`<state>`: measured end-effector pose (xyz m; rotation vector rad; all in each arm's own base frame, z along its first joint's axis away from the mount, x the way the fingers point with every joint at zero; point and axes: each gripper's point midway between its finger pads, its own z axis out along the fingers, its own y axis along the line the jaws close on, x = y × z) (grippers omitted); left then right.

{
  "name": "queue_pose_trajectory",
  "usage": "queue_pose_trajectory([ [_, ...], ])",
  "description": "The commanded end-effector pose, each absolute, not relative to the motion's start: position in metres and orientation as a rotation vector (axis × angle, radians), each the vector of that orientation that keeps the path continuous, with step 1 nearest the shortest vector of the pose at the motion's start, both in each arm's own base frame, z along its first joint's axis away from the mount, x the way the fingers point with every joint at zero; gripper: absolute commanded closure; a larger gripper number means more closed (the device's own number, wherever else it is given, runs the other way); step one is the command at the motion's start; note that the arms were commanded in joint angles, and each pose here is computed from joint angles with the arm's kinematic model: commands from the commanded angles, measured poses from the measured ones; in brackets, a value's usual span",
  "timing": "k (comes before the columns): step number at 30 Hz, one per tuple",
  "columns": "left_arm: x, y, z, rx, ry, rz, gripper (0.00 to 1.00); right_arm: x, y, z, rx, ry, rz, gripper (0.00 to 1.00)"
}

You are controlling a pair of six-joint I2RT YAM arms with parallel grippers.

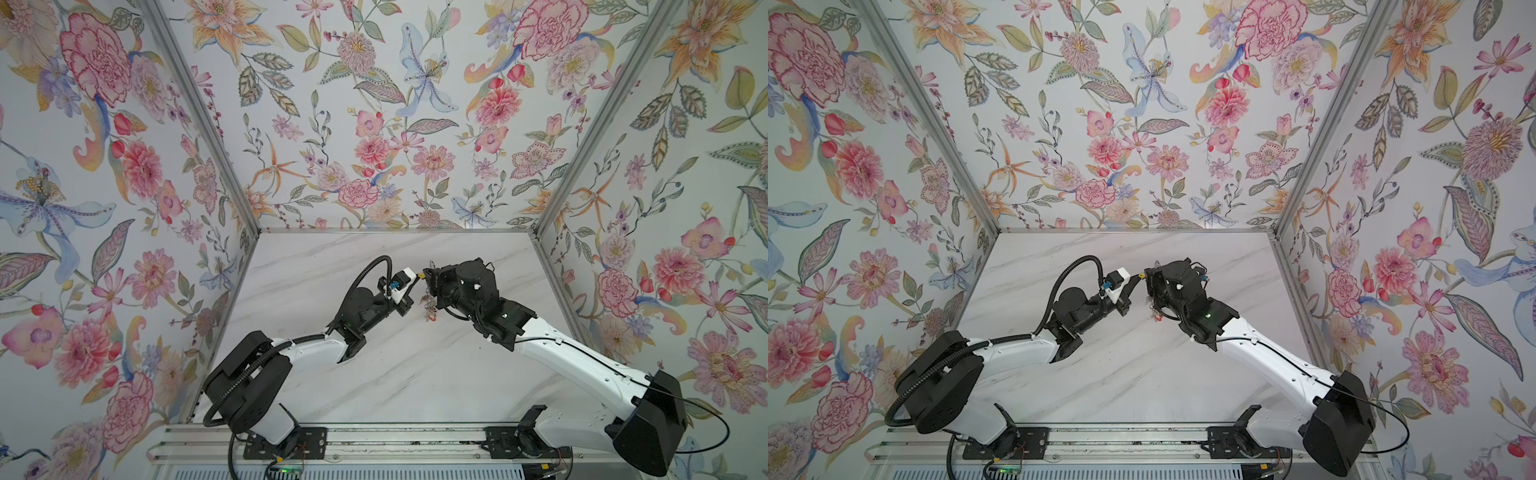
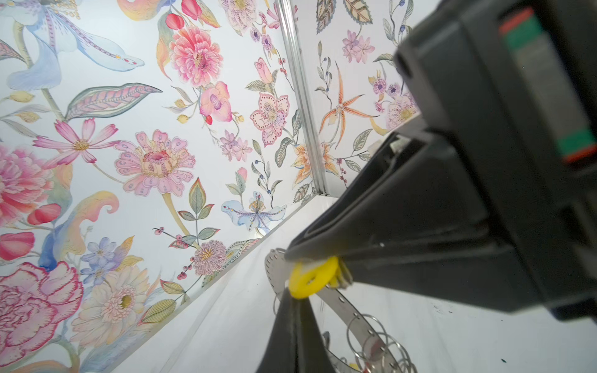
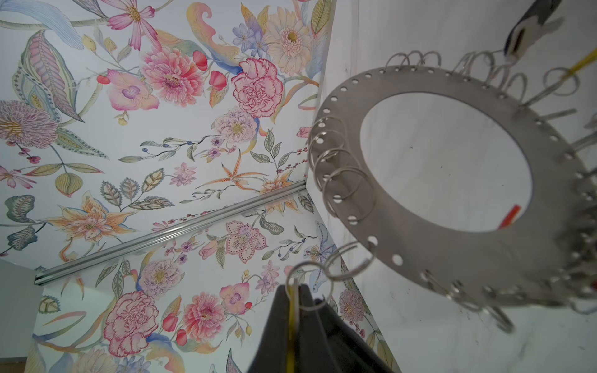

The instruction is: Remove the keys from the keyring

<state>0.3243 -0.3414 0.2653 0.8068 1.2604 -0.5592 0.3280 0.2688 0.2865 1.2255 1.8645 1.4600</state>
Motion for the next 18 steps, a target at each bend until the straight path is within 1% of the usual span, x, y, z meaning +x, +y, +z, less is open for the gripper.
queue_pose_trajectory([
  [1, 0.312, -0.354, 0.276, 0.853, 1.232, -0.691, 1.0, 0.326, 0.272, 0.309, 1.184, 1.806, 1.563, 1.0],
  [3, 0.31, -0.356, 0.276, 0.866, 1.239, -0.724, 0.93, 0.326, 0.274, 0.308, 1.182, 1.808, 1.572, 1.0],
  [4, 0.314, -0.362, 0.26, 0.889, 1.279, -0.732, 0.9, 0.326, 0.275, 0.308, 1.177, 1.81, 1.577, 1.0],
  [6, 0.317, -0.363, 0.256, 0.901, 1.3, -0.74, 0.84, 0.326, 0.275, 0.312, 1.165, 1.809, 1.577, 1.0],
  [11, 0.332, -0.351, 0.257, 0.879, 1.333, -0.718, 0.77, 0.324, 0.276, 0.313, 1.148, 1.819, 1.584, 1.0],
  [13, 0.336, -0.345, 0.258, 0.883, 1.341, -0.707, 0.76, 0.323, 0.277, 0.311, 1.141, 1.831, 1.585, 1.0],
  [16, 0.335, -0.341, 0.254, 0.917, 1.346, -0.716, 0.71, 0.322, 0.278, 0.31, 1.124, 1.84, 1.588, 1.0],
  [17, 0.329, -0.337, 0.269, 0.923, 1.307, -0.721, 0.7, 0.322, 0.278, 0.311, 1.115, 1.844, 1.594, 1.0],
  [18, 0.328, -0.336, 0.27, 0.933, 1.301, -0.725, 0.69, 0.322, 0.279, 0.31, 1.11, 1.85, 1.595, 1.0],
])
